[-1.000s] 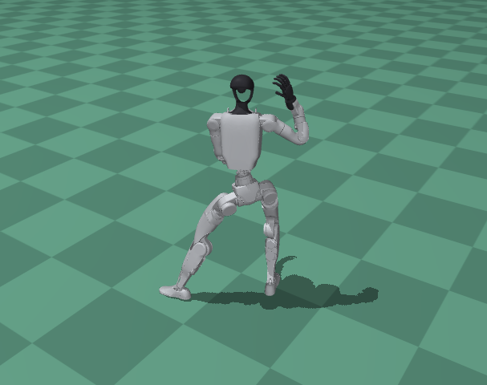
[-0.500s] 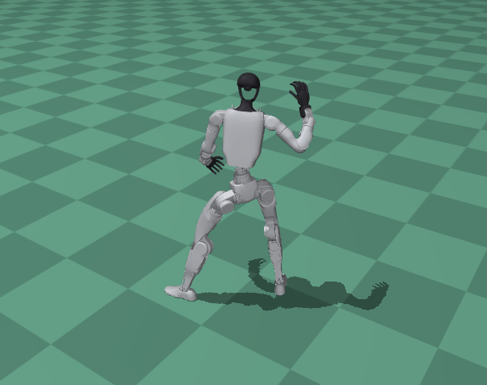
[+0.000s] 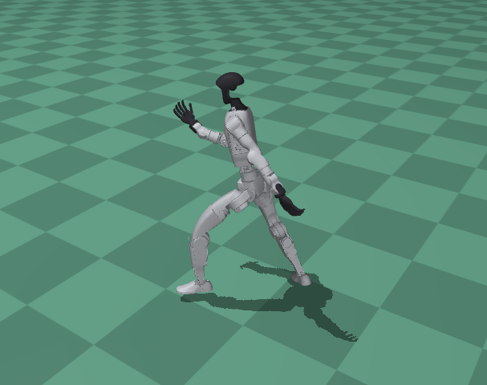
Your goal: Kungfu
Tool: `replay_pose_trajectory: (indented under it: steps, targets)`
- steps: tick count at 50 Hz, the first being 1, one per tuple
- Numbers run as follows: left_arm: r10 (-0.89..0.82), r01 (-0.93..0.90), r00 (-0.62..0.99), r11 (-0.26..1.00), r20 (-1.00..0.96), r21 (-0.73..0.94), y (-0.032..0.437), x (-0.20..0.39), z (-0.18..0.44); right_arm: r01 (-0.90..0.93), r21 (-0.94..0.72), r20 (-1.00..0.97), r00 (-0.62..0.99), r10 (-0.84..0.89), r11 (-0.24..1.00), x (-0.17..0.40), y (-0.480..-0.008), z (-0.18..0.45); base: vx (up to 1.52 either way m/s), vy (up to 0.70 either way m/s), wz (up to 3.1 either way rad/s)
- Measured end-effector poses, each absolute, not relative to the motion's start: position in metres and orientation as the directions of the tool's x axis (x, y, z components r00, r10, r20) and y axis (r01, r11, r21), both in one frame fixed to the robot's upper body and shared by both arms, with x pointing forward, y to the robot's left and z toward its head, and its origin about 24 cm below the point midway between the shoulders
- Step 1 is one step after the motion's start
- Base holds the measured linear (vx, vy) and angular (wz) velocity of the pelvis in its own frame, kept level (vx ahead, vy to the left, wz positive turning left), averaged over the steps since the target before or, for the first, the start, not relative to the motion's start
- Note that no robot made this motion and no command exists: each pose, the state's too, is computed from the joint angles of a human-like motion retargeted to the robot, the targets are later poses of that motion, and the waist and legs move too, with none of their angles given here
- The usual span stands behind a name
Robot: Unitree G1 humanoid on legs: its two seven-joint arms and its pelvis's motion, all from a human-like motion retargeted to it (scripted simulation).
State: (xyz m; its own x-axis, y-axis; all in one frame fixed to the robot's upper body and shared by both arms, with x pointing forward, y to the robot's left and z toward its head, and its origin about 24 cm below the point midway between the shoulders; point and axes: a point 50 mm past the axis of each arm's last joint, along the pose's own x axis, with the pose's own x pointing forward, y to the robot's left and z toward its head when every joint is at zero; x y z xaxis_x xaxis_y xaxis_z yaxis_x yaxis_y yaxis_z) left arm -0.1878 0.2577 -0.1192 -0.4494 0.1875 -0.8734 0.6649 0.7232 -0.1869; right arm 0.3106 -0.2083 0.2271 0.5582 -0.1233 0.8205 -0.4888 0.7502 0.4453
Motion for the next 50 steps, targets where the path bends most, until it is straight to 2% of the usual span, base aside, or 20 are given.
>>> replay_pose_trajectory:
  steps: [2,5,9,12,15,17,20,23,31,40,44,47,50]
  targets:
    - [0.11,0.574,-0.587,0.755,-0.802,-0.317,0.233,-0.227,-0.103,-0.638,0.378,0.897,0.431,-0.095,0.671,0.308,-0.201,0.271,0.67,0.19,0.56]
    - [-0.055,0.42,-0.69,0.782,-0.722,-0.461,0.184,-0.26,-0.088,-0.775,0.221,0.972,0.224,-0.069,0.593,0.292,-0.193,0.327,0.51,0.08,0.23]
    - [-0.215,0.293,-0.713,0.774,-0.667,-0.562,0.138,-0.263,-0.086,-0.797,0.059,0.996,0.01,-0.083,0.601,0.264,-0.197,0.372,0.36,-0.17,-0.61]
    - [-0.31,0.267,-0.743,0.676,-0.593,-0.687,0.122,-0.252,-0.091,-0.778,0.026,0.991,-0.062,-0.118,0.628,0.249,-0.202,0.382,0.71,0.12,0.28]
    - [-0.385,0.25,-0.79,0.508,-0.477,-0.824,0.116,-0.239,-0.095,-0.799,0.054,0.981,-0.07,-0.181,0.598,0.244,-0.196,0.376,0.77,0.21,1.29]
    - [-0.38,0.305,-0.777,0.47,-0.502,-0.828,0.122,-0.223,-0.106,-0.825,0.071,0.98,-0.048,-0.195,0.561,0.245,-0.188,0.372,0.6,0.0,1.46]
    - [-0.307,0.417,-0.705,0.548,-0.639,-0.725,0.149,-0.193,-0.126,-0.839,0.069,0.982,-0.038,-0.185,0.54,0.244,-0.184,0.367,0.7,-0.25,1.78]
    - [-0.265,0.474,-0.622,0.621,-0.737,-0.624,0.174,-0.168,-0.139,-0.816,0.072,0.989,-0.017,-0.148,0.573,0.246,-0.187,0.359,0.53,-0.2,1.72]
    - [-0.129,0.643,-0.523,0.589,-0.843,-0.489,0.215,-0.139,-0.148,-0.788,0.108,0.994,0.067,-0.09,0.606,0.253,-0.183,0.346,0.49,0.08,0.82]
    - [-0.106,0.644,-0.58,0.547,-0.808,-0.534,0.22,-0.156,-0.14,-0.786,0.109,0.991,0.132,-0.007,0.609,0.261,-0.174,0.34,0.53,-0.24,0.87]
    - [-0.076,0.63,-0.618,0.549,-0.783,-0.55,0.218,-0.172,-0.134,-0.737,0.14,0.985,0.169,-0.02,0.661,0.261,-0.195,0.327,0.54,-0.45,-0.31]
    - [-0.165,0.558,-0.616,0.599,-0.771,-0.574,0.193,-0.176,-0.136,-0.735,0.174,0.98,0.197,-0.039,0.656,0.264,-0.196,0.321,0.32,-0.22,0.16]
    - [-0.237,0.51,-0.661,0.552,-0.711,-0.659,0.173,-0.185,-0.132,-0.743,0.214,0.97,0.238,-0.048,0.634,0.269,-0.191,0.319,0.41,-0.29,0.06]
